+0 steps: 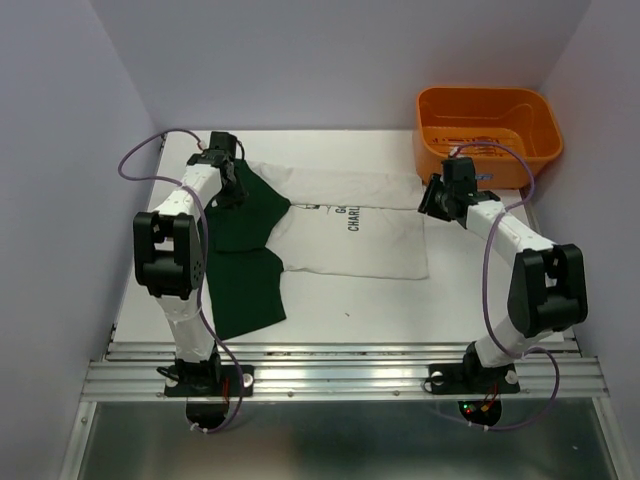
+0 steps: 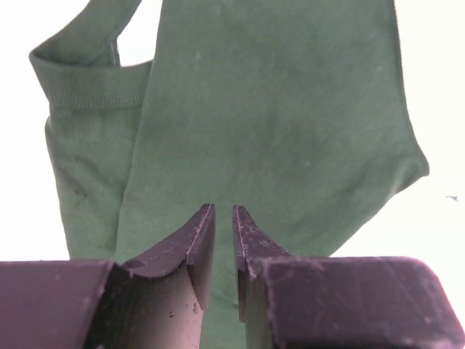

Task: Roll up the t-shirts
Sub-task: Fold the T-shirt at the center of the board.

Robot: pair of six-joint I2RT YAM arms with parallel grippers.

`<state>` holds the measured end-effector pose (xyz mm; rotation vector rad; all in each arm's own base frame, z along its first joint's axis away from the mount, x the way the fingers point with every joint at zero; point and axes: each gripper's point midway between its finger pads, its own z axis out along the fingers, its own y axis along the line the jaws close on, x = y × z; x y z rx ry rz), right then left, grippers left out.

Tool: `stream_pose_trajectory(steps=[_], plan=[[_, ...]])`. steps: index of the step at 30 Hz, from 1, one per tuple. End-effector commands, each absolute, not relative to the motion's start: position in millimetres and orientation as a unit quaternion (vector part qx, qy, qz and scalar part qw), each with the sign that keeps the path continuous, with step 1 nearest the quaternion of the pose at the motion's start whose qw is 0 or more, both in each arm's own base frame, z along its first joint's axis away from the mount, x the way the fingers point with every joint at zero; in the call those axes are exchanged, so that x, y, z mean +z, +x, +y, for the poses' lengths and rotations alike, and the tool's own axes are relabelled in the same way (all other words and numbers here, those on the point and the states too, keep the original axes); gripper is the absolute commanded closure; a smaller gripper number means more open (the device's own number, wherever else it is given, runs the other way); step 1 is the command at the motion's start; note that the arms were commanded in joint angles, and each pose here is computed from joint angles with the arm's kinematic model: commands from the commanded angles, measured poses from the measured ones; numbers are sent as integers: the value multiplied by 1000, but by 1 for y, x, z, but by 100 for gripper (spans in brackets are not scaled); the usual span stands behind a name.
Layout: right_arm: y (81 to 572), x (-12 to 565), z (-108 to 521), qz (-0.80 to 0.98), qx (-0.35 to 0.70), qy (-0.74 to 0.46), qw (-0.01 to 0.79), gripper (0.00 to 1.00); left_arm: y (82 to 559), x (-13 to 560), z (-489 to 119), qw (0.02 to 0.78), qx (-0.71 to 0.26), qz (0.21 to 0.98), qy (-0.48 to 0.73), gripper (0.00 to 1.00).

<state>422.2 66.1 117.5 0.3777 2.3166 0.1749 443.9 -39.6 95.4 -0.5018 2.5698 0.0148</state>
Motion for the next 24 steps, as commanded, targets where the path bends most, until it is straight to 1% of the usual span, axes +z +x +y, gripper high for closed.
stream_pose_trajectory(steps=[1,8,11,13,15,17,18,19,20,24], plan=[[420,127,77,898,99,149,401,55,441,111,-38,283,-3,939,-195,73],[455,123,96,895,114,136,409,55,466,122,-48,300,-22,934,-193,73],[474,119,104,894,111,131,414,56,474,113,-48,290,-16,937,-193,73],[483,107,114,899,101,121,408,56,478,112,-47,288,-12,938,-193,73],[493,110,124,895,89,111,422,56,480,110,-46,286,-11,939,-193,73],[501,100,129,895,81,109,425,56,482,110,-45,287,-11,938,-194,73],[508,103,127,891,75,113,434,56,483,109,-44,286,-11,938,-194,73],[512,93,132,893,74,111,430,56,485,108,-43,285,-11,938,-195,73],[516,99,133,889,76,112,438,56,486,110,-43,287,-11,938,-195,73],[534,75,130,893,49,117,433,56,492,102,-38,280,-5,939,-198,73]])
